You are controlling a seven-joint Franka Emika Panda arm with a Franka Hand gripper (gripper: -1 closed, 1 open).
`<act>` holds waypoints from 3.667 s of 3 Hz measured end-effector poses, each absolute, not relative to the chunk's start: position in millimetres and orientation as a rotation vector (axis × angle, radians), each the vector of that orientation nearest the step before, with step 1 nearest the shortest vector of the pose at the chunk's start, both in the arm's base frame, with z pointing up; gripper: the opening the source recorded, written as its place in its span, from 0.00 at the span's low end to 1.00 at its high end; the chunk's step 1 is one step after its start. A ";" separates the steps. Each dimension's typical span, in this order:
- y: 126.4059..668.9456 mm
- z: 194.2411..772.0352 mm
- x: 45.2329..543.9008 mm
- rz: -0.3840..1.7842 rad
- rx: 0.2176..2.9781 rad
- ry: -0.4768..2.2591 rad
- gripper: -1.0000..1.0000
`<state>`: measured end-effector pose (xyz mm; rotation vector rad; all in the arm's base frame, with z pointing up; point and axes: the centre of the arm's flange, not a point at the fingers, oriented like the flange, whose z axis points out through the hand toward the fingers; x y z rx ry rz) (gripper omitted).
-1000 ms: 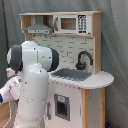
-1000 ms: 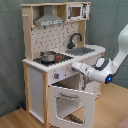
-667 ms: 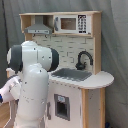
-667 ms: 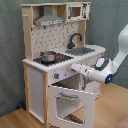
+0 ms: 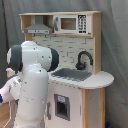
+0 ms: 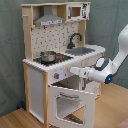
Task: Play with the kitchen
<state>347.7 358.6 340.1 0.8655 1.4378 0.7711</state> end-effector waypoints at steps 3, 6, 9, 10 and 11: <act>359.1 340.0 347.5 0.509 0.580 1.536 0.00; 359.3 339.1 347.0 0.260 0.301 1.590 0.00; 358.1 340.7 348.9 0.376 0.426 1.551 1.00; 357.4 343.3 349.3 0.398 0.462 1.518 1.00; 357.7 344.2 348.8 0.479 0.549 1.491 1.00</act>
